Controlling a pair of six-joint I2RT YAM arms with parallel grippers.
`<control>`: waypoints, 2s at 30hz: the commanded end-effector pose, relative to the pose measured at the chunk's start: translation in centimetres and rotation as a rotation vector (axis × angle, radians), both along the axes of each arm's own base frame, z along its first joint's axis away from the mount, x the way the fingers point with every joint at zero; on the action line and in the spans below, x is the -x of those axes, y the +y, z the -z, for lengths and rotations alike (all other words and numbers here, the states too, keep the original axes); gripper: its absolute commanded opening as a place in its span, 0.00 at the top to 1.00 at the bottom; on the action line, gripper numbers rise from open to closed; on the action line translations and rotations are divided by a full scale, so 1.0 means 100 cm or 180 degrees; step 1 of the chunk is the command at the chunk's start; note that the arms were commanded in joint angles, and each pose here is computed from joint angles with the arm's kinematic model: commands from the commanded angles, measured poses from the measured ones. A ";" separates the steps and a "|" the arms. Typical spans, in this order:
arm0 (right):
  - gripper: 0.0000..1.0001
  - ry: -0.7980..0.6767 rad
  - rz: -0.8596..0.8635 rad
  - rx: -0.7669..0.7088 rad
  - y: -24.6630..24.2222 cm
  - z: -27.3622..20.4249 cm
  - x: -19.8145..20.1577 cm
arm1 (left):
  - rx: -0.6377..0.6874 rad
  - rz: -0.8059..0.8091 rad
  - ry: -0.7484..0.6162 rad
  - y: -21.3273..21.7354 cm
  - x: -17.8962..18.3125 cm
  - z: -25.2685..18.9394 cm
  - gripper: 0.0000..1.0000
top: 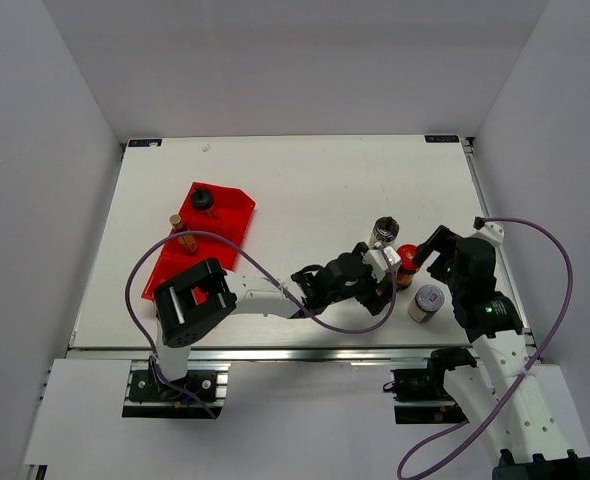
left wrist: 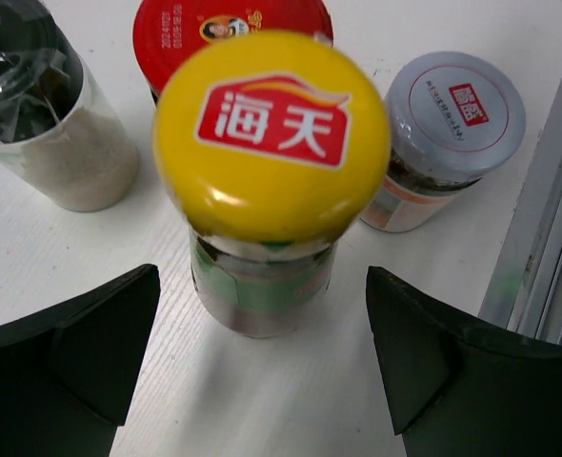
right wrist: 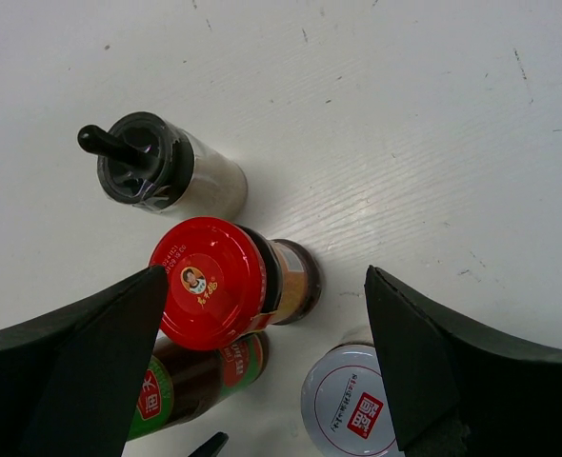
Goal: Organize the condiment bottles
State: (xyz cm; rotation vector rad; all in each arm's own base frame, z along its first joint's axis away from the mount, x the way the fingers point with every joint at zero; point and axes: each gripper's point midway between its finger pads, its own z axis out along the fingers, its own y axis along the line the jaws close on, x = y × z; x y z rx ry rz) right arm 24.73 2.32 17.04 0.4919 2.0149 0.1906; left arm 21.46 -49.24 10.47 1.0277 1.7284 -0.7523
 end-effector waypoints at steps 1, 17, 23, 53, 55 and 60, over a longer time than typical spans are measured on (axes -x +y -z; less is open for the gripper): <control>0.11 -0.0178 0.0038 -0.0032 -0.001 -0.018 -0.003 | 0.0344 0.0011 -0.0135 -0.018 -0.001 -0.037 0.02; 0.11 -0.0226 0.0029 -0.0043 -0.001 -0.019 -0.002 | 0.0402 -0.0369 -0.0279 -0.028 -0.027 -0.049 0.26; 0.11 -0.0229 0.0016 -0.0039 -0.001 -0.018 -0.001 | 0.0443 -0.0412 -0.0268 -0.015 -0.023 -0.054 0.45; 0.11 -0.0225 -0.0030 -0.0057 0.002 -0.015 -0.003 | 0.0377 -0.2790 -0.0857 0.316 -0.108 -0.167 0.62; 0.11 -0.0215 -0.0023 -0.0049 0.002 -0.014 -0.003 | 0.0362 -0.3002 -0.0858 0.341 -0.115 -0.165 0.62; 0.11 -0.0199 -0.0043 -0.0049 0.003 -0.013 -0.004 | 0.0290 -0.3403 -0.0852 0.388 -0.139 -0.150 0.65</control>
